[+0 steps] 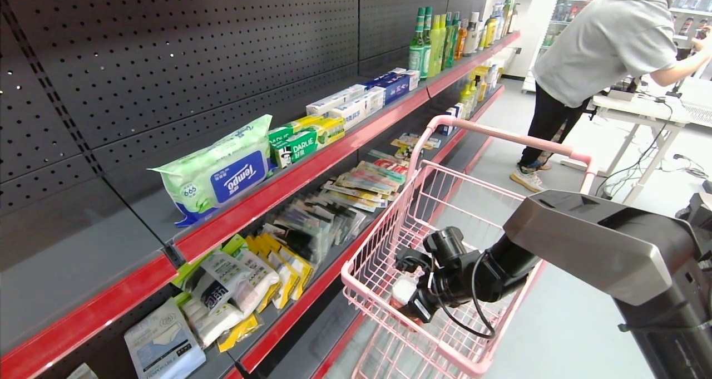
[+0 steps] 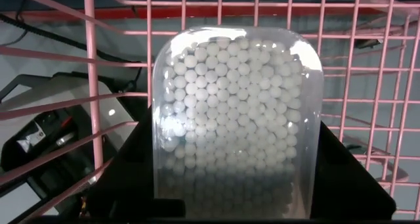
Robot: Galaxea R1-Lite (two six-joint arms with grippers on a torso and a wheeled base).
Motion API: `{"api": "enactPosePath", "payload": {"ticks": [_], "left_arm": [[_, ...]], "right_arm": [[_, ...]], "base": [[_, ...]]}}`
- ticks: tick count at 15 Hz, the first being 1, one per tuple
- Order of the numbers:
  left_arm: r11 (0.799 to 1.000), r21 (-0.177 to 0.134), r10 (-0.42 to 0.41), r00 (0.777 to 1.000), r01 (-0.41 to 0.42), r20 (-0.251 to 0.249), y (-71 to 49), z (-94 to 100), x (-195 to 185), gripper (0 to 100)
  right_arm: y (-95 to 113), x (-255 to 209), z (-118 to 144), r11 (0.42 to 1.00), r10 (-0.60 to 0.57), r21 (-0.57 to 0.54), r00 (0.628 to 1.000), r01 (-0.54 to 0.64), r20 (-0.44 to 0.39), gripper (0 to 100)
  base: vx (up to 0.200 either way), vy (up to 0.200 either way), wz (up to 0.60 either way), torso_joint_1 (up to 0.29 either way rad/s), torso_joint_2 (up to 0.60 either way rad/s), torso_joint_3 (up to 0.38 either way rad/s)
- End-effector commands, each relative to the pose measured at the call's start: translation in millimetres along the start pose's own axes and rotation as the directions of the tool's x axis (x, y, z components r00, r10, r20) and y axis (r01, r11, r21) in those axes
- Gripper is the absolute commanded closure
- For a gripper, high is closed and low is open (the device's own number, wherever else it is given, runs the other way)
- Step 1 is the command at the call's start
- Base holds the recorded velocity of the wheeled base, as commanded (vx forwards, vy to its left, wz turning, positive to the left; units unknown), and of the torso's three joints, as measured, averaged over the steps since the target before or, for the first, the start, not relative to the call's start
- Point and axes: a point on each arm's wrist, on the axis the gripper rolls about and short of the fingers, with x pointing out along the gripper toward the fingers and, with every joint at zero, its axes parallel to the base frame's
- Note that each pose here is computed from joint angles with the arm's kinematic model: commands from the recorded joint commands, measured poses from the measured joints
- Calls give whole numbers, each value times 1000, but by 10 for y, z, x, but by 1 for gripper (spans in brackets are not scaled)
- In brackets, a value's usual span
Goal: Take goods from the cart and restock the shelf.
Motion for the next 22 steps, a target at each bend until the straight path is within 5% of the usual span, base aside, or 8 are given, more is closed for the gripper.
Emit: {"api": "enactPosePath", "payload": {"ticks": [1, 11, 14, 15, 19, 22], "left_arm": [[1000, 0, 0, 1000, 0, -1, 0, -1, 1, 0], [1000, 0, 0, 1000, 0, -1, 0, -1, 1, 0], [1000, 0, 0, 1000, 0, -1, 0, -1, 1, 0], [1000, -2, 0, 1000, 0, -1, 0, -1, 1, 0], [1000, -2, -2, 1000, 2, -1, 0, -1, 1, 0], [1000, -2, -3, 1000, 3, -1, -1, -1, 1, 0]], "right_arm": [[-15, -166, 50, 1000, -15, 5, 1000, 15, 22, 100], [-179, -1641, 10, 956, -255, 186, 956, 228, 142, 100], [20, -2415, 22, 906, -393, 274, 883, 324, 257, 100], [130, -2684, -38, 846, -514, 309, 821, 436, 250, 100], [497, -3530, -262, 677, -730, 445, 611, 586, 306, 100], [971, -4074, -523, 635, -770, 464, 557, 618, 312, 100]], "base": [[0, 0, 0, 0, 0, 0], [0, 0, 0, 0, 0, 0], [0, 0, 0, 0, 0, 0], [0, 0, 0, 0, 0, 0], [0, 0, 0, 0, 0, 0], [0, 0, 0, 0, 0, 0]]}}
